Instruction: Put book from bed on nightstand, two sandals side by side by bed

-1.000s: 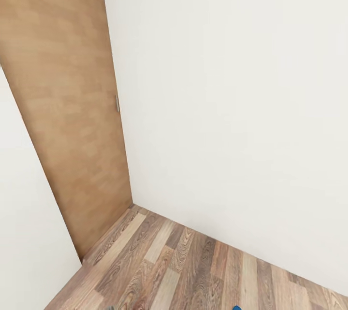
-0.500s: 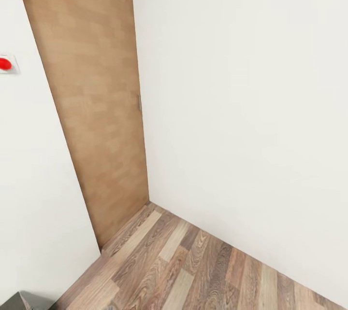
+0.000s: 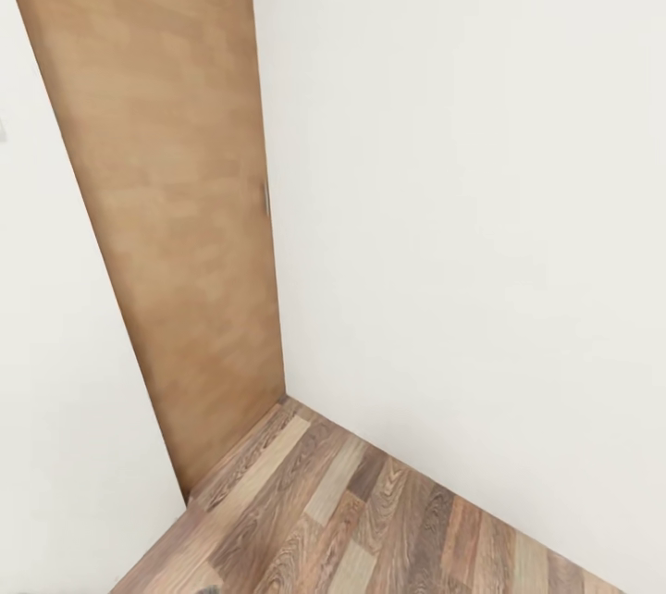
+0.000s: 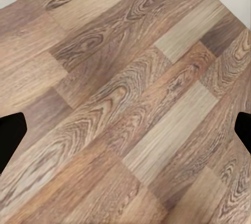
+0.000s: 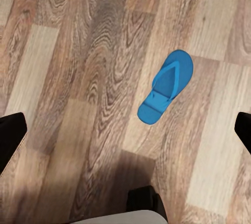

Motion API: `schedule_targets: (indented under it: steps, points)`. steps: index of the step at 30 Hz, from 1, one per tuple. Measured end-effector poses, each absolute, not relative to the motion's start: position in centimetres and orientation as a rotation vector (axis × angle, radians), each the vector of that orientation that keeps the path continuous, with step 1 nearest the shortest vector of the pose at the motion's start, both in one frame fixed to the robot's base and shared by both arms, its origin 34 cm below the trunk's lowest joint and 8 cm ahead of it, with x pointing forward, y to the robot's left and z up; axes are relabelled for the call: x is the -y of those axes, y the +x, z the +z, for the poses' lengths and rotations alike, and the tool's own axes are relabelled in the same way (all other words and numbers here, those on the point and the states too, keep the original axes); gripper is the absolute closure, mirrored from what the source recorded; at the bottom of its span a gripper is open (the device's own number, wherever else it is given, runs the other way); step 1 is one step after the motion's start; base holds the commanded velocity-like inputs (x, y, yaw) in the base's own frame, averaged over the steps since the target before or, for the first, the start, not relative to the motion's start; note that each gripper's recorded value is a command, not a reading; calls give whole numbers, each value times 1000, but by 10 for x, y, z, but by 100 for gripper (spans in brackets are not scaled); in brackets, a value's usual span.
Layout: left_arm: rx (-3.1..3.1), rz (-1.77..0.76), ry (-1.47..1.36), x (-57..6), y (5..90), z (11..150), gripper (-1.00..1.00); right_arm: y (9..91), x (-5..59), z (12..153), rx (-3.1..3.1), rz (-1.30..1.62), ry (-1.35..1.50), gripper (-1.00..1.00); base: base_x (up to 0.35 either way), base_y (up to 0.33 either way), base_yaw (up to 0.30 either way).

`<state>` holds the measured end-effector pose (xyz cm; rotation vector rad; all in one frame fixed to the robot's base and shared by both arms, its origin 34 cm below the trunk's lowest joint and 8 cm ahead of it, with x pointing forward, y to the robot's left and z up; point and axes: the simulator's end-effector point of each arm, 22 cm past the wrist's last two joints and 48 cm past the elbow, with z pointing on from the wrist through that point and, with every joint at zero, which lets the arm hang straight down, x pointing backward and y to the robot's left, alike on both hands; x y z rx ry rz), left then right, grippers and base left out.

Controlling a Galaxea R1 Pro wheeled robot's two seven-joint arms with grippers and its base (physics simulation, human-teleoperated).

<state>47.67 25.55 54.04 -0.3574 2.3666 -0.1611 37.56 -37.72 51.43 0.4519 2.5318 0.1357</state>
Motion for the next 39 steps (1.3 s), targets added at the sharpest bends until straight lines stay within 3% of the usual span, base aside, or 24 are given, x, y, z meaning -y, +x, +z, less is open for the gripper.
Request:
schedule_targets:
  steps: [39]
  points:
    - [-2367, -161, -358, -256, 477, 540, -100, 376, 377, 514, -2532, 136, 452, -100, 309, 59, 0]
